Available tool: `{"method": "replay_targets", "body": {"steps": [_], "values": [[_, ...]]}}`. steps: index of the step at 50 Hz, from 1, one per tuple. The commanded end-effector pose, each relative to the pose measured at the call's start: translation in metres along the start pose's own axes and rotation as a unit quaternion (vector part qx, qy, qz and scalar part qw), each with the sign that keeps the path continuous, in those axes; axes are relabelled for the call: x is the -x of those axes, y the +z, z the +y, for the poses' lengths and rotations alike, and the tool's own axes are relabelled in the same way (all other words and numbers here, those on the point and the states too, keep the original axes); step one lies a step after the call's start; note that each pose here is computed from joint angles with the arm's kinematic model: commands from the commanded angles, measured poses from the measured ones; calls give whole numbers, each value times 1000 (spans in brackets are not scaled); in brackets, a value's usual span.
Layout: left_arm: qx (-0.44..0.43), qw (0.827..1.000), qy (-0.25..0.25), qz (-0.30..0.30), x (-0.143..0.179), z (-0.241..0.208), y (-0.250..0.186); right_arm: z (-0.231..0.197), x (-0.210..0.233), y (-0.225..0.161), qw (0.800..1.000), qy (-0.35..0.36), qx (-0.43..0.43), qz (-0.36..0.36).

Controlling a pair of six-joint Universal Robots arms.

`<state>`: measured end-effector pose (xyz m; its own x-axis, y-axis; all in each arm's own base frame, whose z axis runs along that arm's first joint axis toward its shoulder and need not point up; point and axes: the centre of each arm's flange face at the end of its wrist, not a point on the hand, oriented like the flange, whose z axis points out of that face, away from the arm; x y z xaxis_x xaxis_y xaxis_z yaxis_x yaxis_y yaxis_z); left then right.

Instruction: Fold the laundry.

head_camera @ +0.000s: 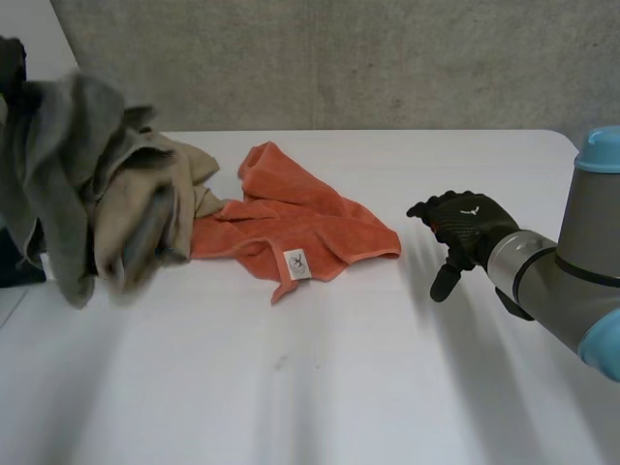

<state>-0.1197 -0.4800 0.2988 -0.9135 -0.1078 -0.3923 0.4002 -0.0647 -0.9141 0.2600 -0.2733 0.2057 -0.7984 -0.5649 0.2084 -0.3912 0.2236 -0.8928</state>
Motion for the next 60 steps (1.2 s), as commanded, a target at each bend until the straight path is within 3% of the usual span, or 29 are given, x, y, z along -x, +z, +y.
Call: {"method": "replay_targets", "body": {"steps": [1,12,23,29,37,47,52,56,60], "values": [[31,991,85,-102,7,49,28,4,4,1,1000,-7,5,-5],[-20,999,44,21,-27,-12,-30,0,-3,2,1000,-3,0,3],[-50,991,15,122,-55,-60,-115,-24,0,22,999,-18,-46,3],[-29,976,18,217,-99,-47,-160,-32,16,51,996,-40,-77,-13],[4,939,17,343,-177,-5,-200,-11,47,109,988,-112,-103,-29],[9,920,28,391,-241,26,-193,25,63,148,979,-181,-91,-29],[8,911,78,405,-271,42,-189,32,60,154,981,-173,-88,-20],[21,903,139,405,-277,47,-191,29,59,153,981,-166,-96,-17],[31,904,157,396,-278,45,-188,21,53,146,982,-159,-104,-10]]}}
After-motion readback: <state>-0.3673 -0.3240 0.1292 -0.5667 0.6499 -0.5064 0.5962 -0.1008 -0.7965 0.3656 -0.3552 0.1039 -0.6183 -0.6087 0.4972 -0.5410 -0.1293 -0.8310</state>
